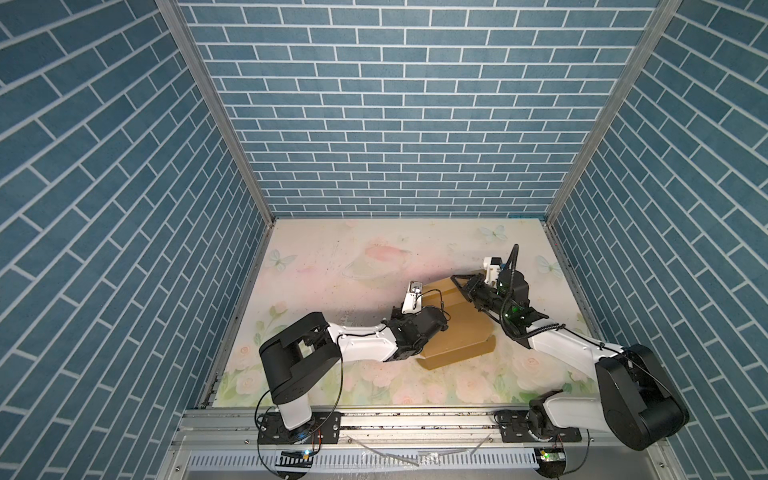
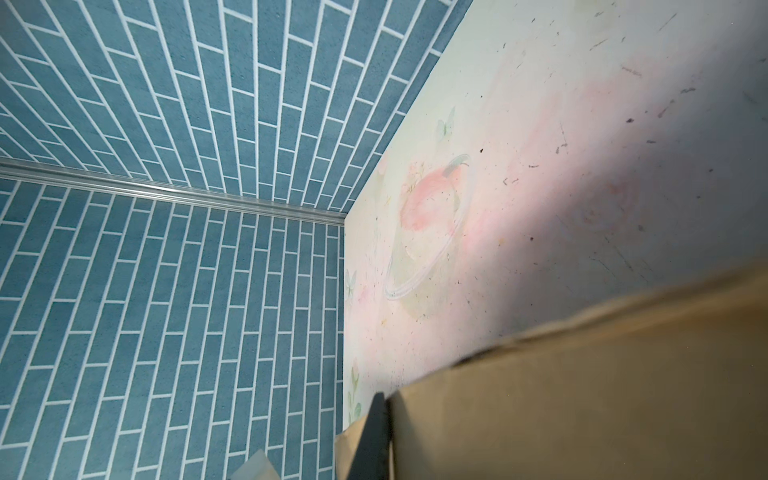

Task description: Fold the paper box

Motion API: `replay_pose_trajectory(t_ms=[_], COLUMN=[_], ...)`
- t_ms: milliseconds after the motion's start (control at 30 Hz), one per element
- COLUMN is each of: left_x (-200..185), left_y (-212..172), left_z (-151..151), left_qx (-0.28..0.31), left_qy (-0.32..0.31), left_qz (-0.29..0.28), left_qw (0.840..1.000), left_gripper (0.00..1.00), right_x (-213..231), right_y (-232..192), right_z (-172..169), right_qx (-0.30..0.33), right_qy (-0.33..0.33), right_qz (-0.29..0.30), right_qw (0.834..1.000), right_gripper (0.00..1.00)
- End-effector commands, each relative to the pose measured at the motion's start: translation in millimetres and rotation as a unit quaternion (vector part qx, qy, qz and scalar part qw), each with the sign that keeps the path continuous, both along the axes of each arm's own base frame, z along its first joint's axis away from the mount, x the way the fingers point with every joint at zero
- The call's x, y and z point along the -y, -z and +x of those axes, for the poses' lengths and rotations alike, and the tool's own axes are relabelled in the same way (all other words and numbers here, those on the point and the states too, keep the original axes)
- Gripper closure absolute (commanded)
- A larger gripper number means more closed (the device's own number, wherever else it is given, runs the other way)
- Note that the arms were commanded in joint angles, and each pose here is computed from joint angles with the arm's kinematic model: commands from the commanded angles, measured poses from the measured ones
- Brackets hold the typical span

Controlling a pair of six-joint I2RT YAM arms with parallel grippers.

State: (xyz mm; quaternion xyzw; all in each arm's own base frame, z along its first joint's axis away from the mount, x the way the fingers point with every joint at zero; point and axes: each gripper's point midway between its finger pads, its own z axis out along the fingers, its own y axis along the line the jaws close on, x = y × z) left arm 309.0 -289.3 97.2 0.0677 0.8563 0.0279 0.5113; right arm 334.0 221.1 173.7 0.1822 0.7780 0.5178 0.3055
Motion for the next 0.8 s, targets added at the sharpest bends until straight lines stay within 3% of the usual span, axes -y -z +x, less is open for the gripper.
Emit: replay_pose_trajectory(t_ms=[0,767], left_x=[-4,4], left_y=[9,-3], left_z=[-1,2], left_qx=[-0.010,0.022], left_qy=[-0.002,0.025], left_qz=[0.027,-0.017], left_qw=[1.000,0.999], left_gripper=[0.83,0.60], right_x=[10,23], right_y=[0,16], right_z=[7,8], right_qx=[0.020,-0.022], right_qy=[0.029,0.079], right_qz=[-0.025,-0.009], right_qw=[0.999,0.997], right_gripper=[0.94,0.98])
